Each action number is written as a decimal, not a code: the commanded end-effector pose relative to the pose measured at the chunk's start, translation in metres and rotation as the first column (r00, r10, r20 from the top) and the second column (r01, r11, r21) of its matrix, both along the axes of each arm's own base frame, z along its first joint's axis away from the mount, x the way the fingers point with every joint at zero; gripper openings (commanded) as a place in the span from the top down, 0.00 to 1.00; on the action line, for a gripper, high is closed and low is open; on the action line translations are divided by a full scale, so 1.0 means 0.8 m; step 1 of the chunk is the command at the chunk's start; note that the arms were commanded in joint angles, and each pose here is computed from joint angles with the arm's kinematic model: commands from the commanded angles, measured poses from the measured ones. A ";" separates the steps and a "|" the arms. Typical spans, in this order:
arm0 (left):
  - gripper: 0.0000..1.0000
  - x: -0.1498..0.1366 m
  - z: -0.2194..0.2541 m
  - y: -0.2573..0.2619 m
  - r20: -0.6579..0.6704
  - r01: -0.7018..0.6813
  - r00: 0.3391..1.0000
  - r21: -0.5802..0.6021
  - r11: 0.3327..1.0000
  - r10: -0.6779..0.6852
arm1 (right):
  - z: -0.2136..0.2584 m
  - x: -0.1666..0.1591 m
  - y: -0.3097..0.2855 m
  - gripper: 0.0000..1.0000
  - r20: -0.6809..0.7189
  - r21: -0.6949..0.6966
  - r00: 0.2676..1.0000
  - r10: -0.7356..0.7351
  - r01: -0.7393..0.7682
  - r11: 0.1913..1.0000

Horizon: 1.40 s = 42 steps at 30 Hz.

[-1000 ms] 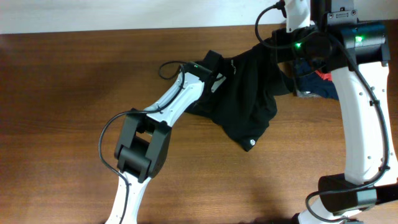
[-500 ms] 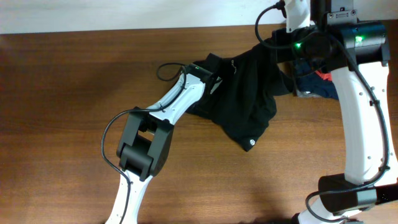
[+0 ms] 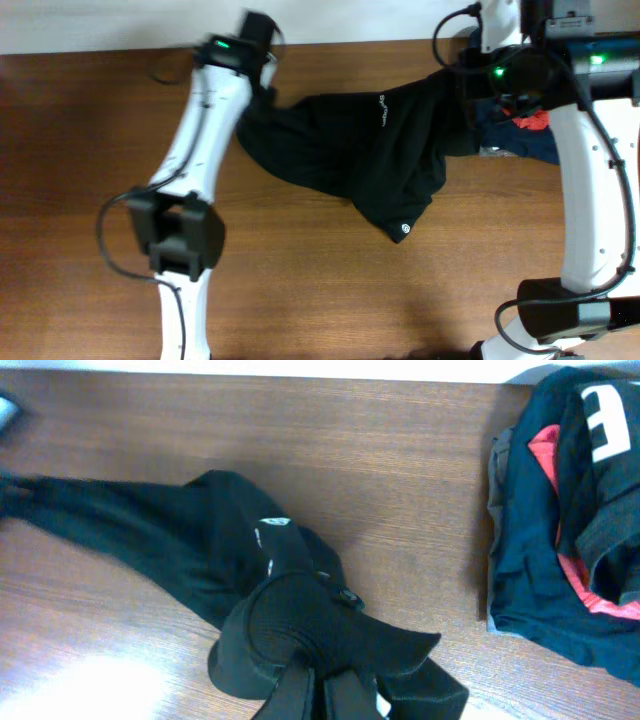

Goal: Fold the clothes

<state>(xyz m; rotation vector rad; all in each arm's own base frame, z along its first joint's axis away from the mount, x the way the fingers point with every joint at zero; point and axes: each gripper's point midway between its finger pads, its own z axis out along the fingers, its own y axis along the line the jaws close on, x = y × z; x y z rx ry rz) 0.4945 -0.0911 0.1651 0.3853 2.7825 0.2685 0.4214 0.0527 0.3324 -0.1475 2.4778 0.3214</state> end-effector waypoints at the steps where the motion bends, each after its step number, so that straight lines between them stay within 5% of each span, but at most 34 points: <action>1: 0.99 -0.007 0.124 0.030 0.207 -0.053 0.977 -0.042 0.998 0.061 | 0.026 -0.005 -0.004 0.96 0.048 0.071 0.999 0.018 -0.021 0.997; 8: 0.99 -0.046 0.241 0.080 0.402 -0.126 0.906 -0.045 0.991 0.133 | 0.078 -0.041 -0.026 0.96 0.139 0.100 0.990 -0.021 0.007 0.995; 12: 0.99 -0.099 0.319 0.114 0.531 -0.179 0.828 -0.056 0.982 0.181 | 0.118 -0.086 -0.029 0.96 0.214 0.095 0.976 -0.035 0.015 0.995; 26: 0.99 -0.249 0.432 0.148 0.707 -0.210 0.669 -0.117 0.971 0.230 | 0.186 -0.220 -0.018 0.96 0.355 0.112 0.932 -0.076 0.038 0.993; 33: 0.99 -0.234 0.409 0.146 0.658 -0.221 0.718 -0.095 0.971 0.228 | 0.164 -0.199 -0.021 0.96 0.281 0.115 0.956 -0.085 0.054 0.992; 42: 0.99 -0.155 0.283 0.135 0.393 -0.292 0.877 -0.021 0.956 0.277 | 0.064 -0.099 -0.029 0.96 -0.006 0.116 0.998 -0.062 0.063 0.991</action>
